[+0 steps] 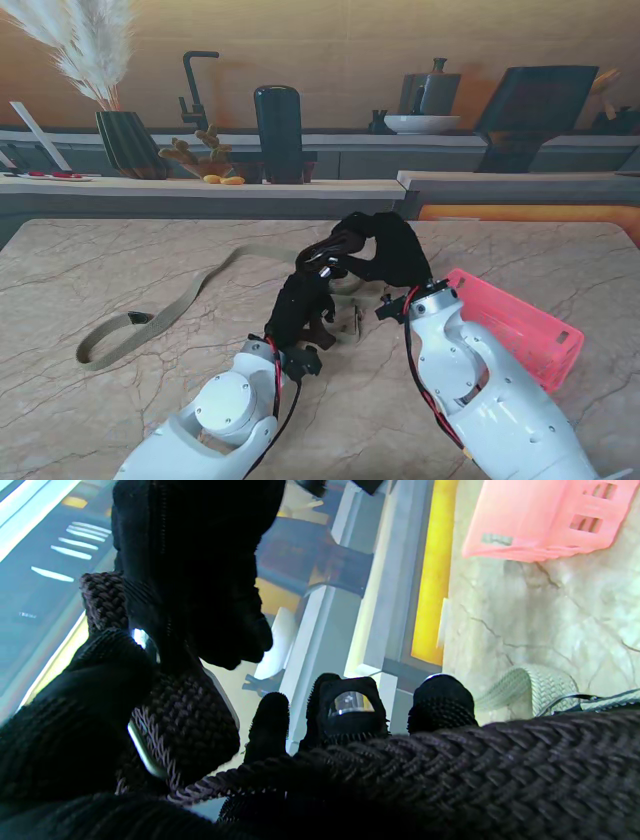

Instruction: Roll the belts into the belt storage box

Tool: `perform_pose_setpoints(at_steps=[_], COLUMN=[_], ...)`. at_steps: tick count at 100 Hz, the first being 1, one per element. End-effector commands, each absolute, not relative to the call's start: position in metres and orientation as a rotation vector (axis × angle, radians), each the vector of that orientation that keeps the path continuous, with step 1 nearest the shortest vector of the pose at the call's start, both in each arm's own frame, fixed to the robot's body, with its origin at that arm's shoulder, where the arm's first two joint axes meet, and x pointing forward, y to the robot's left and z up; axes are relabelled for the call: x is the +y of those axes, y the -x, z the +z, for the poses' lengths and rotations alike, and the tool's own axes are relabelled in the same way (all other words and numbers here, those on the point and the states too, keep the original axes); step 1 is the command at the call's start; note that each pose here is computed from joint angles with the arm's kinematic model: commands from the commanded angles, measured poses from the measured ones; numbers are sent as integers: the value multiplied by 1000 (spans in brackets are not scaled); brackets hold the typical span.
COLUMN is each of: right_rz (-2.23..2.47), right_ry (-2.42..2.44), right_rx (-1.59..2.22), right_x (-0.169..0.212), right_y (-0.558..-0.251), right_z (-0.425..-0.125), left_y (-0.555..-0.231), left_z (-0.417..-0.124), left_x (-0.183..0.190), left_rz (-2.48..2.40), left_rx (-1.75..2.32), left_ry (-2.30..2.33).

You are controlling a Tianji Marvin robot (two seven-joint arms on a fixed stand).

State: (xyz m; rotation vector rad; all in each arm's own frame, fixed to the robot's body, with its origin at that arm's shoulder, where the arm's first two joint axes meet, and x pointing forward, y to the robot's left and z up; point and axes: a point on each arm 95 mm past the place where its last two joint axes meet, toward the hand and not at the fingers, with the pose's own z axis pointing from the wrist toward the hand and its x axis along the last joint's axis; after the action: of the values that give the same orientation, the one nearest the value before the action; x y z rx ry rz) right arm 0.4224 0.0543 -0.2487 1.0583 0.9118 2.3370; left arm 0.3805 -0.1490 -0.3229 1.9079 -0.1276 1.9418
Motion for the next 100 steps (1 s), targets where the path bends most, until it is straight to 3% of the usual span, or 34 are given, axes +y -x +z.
perform_pose_setpoints(at_steps=[1, 52, 100], right_rz=[2335, 2278, 2300], right_ry=[-1097, -1147, -988], right_rx=[907, 1099, 1157], right_x=[66, 95, 99], right_y=[-421, -428, -412], right_z=[-261, -312, -308], left_y=[-376, -371, -382], left_z=[-323, -316, -320], left_x=[-156, -158, -157], left_rz=[1922, 1931, 2080], left_rx=[-73, 132, 51], left_ry=[-1900, -1931, -2084])
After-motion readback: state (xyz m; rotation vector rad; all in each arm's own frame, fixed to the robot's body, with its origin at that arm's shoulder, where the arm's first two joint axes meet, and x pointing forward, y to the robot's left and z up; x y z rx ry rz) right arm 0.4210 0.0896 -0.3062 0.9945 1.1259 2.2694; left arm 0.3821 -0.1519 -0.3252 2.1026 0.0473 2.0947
